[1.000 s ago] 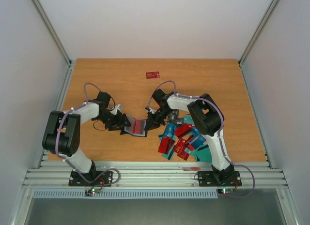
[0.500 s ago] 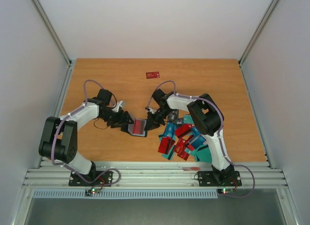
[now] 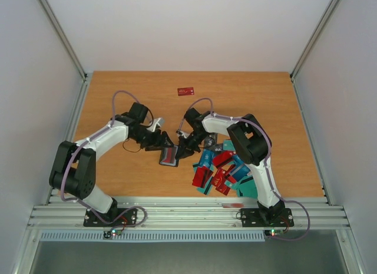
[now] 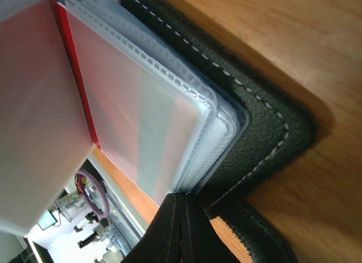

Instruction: Put the credit cards into the card holder

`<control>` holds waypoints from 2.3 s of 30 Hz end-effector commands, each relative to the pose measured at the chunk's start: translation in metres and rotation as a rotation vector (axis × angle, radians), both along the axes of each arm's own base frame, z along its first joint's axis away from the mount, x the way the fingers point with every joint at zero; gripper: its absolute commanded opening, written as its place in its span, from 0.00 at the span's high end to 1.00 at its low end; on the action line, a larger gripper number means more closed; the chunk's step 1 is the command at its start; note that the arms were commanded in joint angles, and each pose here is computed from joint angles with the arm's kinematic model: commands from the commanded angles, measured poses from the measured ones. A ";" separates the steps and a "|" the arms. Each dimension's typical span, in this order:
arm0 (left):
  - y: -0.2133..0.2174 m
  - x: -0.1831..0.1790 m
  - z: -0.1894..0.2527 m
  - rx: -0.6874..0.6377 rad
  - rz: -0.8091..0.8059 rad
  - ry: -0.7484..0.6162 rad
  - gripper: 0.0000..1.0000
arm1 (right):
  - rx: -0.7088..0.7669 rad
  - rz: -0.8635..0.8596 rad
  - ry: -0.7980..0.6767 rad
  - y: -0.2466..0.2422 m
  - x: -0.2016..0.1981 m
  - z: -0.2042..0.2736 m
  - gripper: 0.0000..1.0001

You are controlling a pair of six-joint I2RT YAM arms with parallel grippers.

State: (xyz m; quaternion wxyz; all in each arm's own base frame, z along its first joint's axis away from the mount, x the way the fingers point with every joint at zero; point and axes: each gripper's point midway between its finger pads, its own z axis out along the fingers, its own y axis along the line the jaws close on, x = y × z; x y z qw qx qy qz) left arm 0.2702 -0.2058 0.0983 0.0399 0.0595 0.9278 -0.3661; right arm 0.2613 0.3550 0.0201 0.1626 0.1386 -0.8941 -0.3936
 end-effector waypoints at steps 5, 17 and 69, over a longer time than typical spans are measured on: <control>-0.033 0.000 -0.005 -0.058 -0.055 0.033 0.34 | -0.033 -0.003 -0.061 0.002 0.009 0.005 0.99; -0.042 0.006 -0.029 -0.099 -0.030 0.061 0.44 | 0.009 -0.048 -0.142 -0.011 0.019 0.061 0.99; -0.002 0.000 -0.071 0.252 -0.067 0.182 0.90 | 0.126 -0.132 -0.128 -0.044 0.041 0.072 0.93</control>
